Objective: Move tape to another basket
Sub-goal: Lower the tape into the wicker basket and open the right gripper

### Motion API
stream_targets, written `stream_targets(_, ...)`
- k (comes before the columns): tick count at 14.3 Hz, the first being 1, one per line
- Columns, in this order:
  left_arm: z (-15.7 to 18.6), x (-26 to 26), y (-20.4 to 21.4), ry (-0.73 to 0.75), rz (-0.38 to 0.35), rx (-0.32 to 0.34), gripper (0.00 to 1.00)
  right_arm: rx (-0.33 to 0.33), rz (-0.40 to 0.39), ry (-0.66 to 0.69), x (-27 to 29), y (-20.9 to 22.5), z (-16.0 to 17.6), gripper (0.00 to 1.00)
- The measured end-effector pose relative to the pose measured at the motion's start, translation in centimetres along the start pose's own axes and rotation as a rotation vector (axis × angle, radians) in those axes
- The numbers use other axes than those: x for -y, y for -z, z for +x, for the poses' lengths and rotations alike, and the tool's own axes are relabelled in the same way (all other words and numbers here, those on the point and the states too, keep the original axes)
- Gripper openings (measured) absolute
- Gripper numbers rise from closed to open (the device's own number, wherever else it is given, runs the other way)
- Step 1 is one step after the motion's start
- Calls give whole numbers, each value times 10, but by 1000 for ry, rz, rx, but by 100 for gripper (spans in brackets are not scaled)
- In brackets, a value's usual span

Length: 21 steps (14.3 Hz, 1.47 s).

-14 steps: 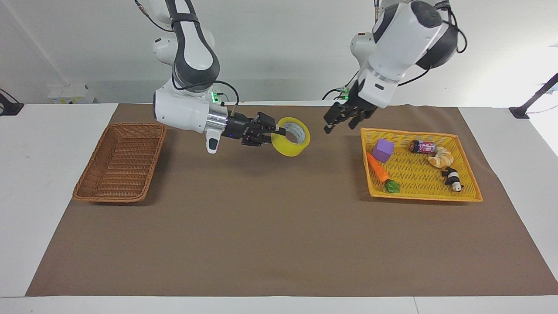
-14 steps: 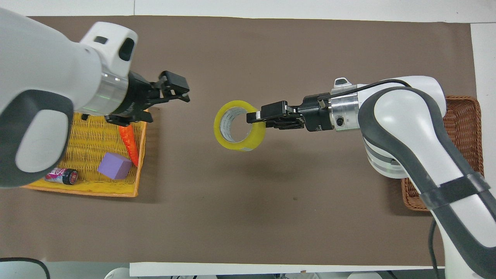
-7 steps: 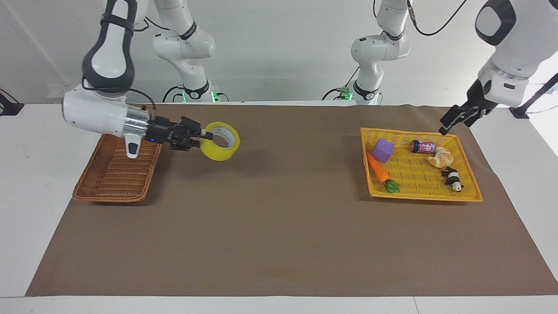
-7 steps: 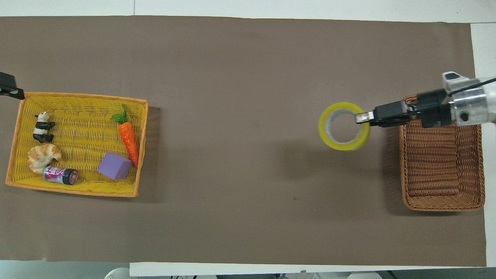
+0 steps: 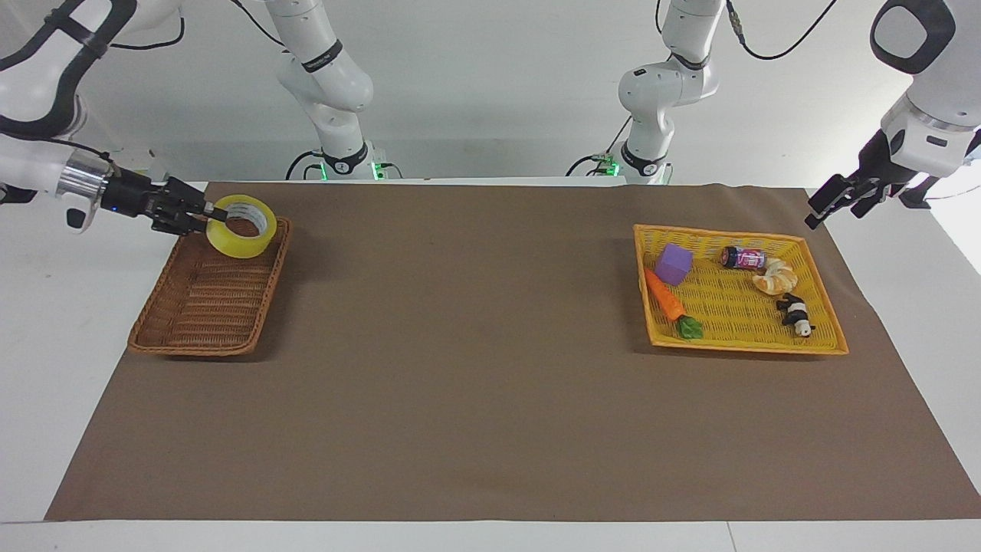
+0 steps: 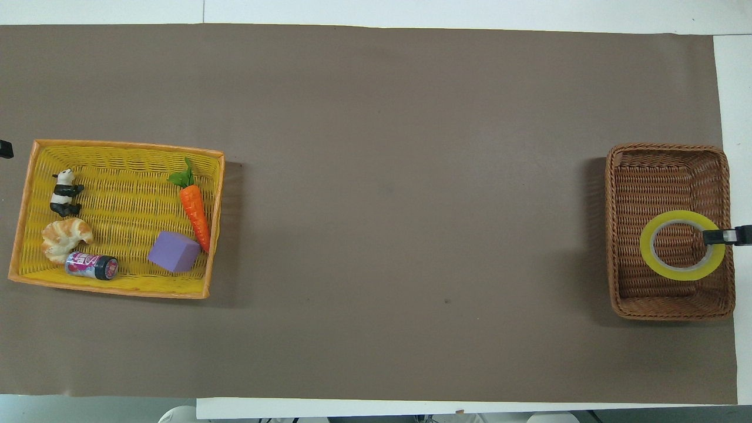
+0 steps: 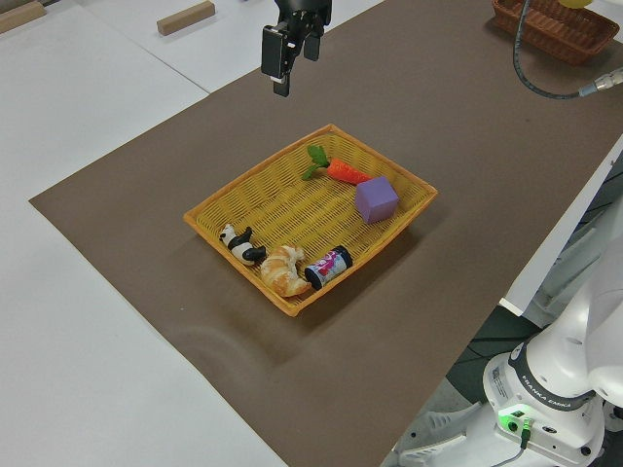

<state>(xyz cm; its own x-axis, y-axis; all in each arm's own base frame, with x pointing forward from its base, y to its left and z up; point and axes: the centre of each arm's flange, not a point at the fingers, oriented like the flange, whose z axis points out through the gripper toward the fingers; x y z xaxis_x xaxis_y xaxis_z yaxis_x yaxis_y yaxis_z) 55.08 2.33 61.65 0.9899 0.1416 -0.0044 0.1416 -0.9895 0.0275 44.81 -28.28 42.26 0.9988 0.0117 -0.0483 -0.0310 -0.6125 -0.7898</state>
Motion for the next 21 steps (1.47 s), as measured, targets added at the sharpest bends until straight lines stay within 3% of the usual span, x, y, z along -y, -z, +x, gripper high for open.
stream_targets(5, -1, -1, 0, -2, 3, 5, 100, 42, 17, 47, -55, -22, 25, 53)
stream_targets(19, -27, -64, 43, -162, 47, 48, 100, 59, -23, 87, -86, -45, 16, 53)
stream_targets(21, -26, -67, 39, -169, 48, 57, 100, 61, -26, 89, -86, -46, 18, 69)
